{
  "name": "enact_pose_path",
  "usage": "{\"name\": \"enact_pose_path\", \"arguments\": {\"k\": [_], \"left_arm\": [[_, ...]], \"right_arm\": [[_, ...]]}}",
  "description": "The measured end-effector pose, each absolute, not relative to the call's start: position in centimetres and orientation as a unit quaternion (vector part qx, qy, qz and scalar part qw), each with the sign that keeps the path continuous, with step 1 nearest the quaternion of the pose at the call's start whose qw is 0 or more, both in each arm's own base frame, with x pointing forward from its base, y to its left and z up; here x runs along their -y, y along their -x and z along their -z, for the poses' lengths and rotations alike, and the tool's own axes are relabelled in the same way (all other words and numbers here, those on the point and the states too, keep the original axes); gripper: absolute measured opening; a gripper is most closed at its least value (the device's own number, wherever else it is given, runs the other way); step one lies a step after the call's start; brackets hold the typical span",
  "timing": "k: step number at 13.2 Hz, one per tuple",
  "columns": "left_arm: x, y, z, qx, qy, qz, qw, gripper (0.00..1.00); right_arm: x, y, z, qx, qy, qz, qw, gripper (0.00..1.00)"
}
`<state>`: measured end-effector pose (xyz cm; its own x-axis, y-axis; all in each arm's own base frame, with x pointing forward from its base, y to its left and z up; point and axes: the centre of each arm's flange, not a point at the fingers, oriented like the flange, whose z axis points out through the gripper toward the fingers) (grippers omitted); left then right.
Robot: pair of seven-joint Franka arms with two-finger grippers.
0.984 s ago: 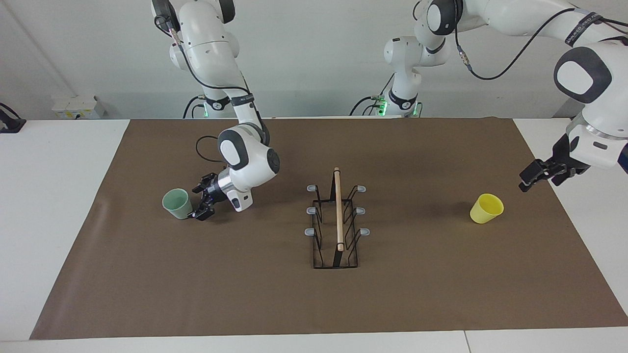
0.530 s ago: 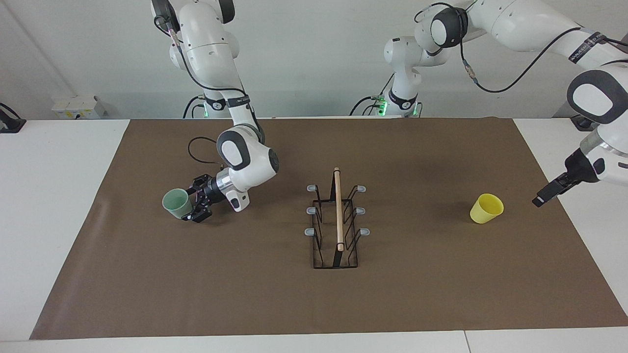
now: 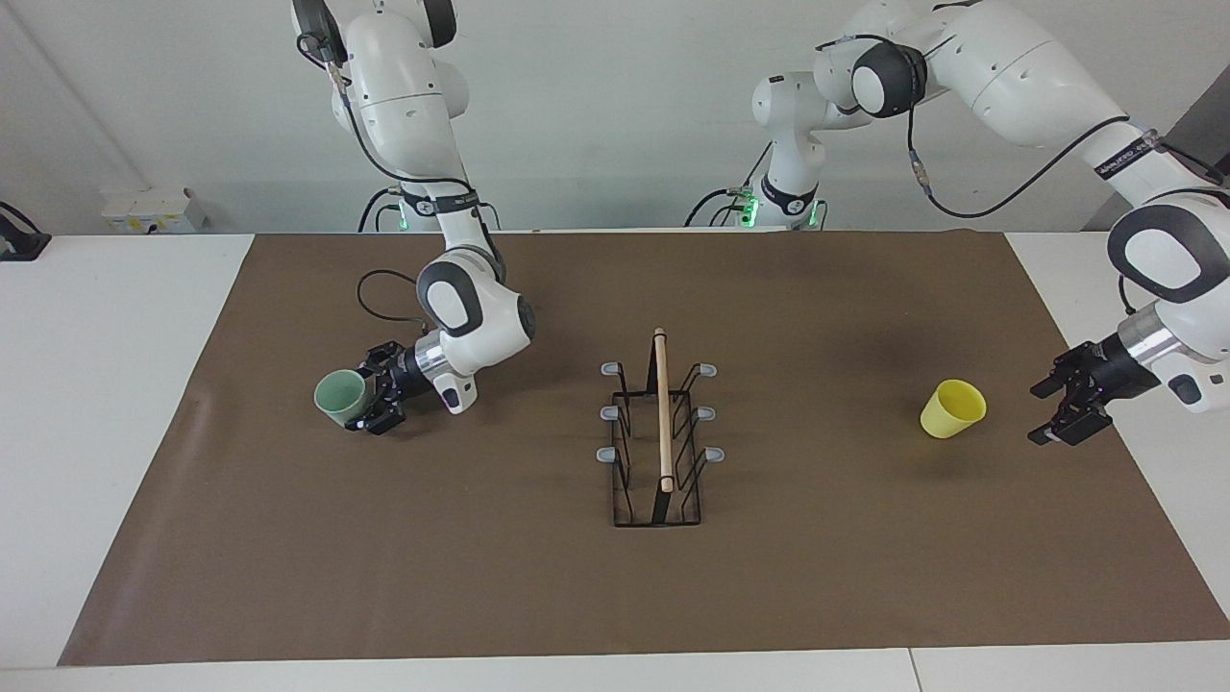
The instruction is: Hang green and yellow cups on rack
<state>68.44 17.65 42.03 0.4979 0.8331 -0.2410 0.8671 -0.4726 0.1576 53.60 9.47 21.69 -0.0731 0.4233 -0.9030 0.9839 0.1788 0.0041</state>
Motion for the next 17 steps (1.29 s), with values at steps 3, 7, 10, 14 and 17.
{"name": "enact_pose_path", "arguments": {"k": [3,7,10,14,17], "left_arm": [[-20.2,-67.2,-39.1,-0.579,-0.799,0.070,0.148,1.00],[-21.7,-66.1,-34.8,-0.650,-0.743,0.054,0.149,1.00],[-22.7,-64.0,-32.4,-0.686,-0.700,0.082,0.177,1.00],[-24.4,-59.5,-30.5,-0.750,-0.600,0.129,0.247,1.00],[-24.1,-58.1,-30.3,-0.783,-0.543,0.151,0.264,1.00]], "right_arm": [[-8.9,-53.2,-21.2,-0.647,-0.537,0.343,0.418,0.97],[-8.6,-53.3,-21.3,-0.647,-0.533,0.343,0.423,0.69],[-8.7,-53.4,-21.5,-0.638,-0.543,0.336,0.430,0.69],[-10.8,-55.3,-24.5,-0.610,-0.593,0.314,0.423,0.69],[-13.9,-56.4,-27.6,-0.586,-0.627,0.304,0.413,0.69]]}}
